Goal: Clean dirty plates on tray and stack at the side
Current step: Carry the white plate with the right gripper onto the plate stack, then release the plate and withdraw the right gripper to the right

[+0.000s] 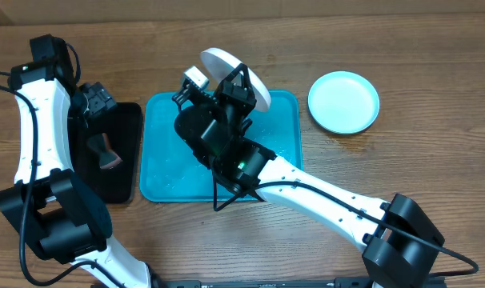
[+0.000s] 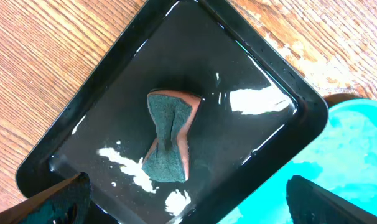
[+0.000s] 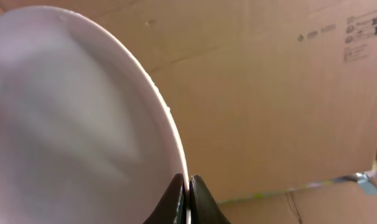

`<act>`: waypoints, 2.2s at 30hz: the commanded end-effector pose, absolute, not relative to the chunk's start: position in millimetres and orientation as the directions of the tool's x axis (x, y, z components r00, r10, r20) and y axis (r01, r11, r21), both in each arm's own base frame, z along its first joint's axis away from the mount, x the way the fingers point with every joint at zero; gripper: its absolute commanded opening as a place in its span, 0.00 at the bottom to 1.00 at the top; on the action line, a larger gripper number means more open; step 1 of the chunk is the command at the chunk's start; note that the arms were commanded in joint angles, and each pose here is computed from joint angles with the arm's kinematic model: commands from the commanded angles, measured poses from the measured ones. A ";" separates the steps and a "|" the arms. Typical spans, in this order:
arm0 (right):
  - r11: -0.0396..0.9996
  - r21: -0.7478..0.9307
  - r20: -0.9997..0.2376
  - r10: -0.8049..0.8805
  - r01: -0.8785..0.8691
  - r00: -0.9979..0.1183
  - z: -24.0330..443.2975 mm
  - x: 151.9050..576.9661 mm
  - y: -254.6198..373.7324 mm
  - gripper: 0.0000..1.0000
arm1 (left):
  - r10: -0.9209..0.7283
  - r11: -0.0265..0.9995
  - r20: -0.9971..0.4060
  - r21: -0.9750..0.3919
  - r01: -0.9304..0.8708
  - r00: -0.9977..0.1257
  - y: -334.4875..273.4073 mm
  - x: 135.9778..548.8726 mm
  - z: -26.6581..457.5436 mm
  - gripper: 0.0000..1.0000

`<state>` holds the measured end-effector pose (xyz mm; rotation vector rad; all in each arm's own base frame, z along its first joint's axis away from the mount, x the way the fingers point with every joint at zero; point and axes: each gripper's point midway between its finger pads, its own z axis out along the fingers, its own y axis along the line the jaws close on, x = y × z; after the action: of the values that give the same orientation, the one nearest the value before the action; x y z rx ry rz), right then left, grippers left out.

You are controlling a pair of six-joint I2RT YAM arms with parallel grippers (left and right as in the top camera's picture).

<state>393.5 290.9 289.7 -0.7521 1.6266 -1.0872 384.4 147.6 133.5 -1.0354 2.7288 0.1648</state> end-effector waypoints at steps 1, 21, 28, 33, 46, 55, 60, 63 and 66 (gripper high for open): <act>0.595 -0.793 -0.603 -0.736 0.131 -0.309 306.2 394.3 279.4 0.04 | -0.633 0.753 -0.257 0.010 -0.657 -0.730 145.9 388.3 140.5 1.00; 0.961 0.275 -0.499 0.159 0.018 -0.852 144.2 462.6 80.1 0.04 | -0.634 0.755 -0.254 0.004 -0.656 -0.731 144.7 388.7 140.3 1.00; 0.930 0.272 -0.460 0.352 0.249 -0.815 113.3 456.1 -26.2 0.04 | -0.636 0.758 -0.248 -0.022 -0.652 -0.731 140.7 391.2 140.2 1.00; 0.911 0.277 -0.475 0.407 0.306 -0.780 89.9 451.7 -55.5 0.04 | -0.650 0.747 -0.244 -0.033 -0.664 -0.719 139.5 391.4 140.1 1.00; 0.897 0.393 -0.402 0.364 0.201 -0.840 82.8 436.9 -5.7 1.00 | -0.651 0.750 -0.236 -0.052 -0.659 -0.722 136.0 392.7 139.9 1.00; 0.879 0.462 -0.422 0.333 0.116 -0.843 159.3 391.8 21.5 1.00 | -0.650 0.750 -0.236 -0.051 -0.659 -0.722 136.1 392.7 139.9 1.00; 0.903 0.418 -0.414 0.289 0.101 -0.863 189.7 342.3 36.4 1.00 | -0.650 0.750 -0.236 -0.051 -0.659 -0.722 136.1 392.7 139.9 1.00; 0.909 0.408 -0.405 0.259 0.080 -0.877 200.6 310.0 47.2 1.00 | -0.650 0.750 -0.236 -0.051 -0.659 -0.722 136.1 392.7 139.9 1.00; 0.911 0.410 -0.396 0.217 0.040 -0.892 208.9 278.8 61.8 1.00 | -0.650 0.750 -0.236 -0.051 -0.659 -0.722 136.1 392.7 139.9 1.00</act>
<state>297.3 54.7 204.2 0.2402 2.6322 0.5626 388.9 137.1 132.7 -1.0277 2.7346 0.0676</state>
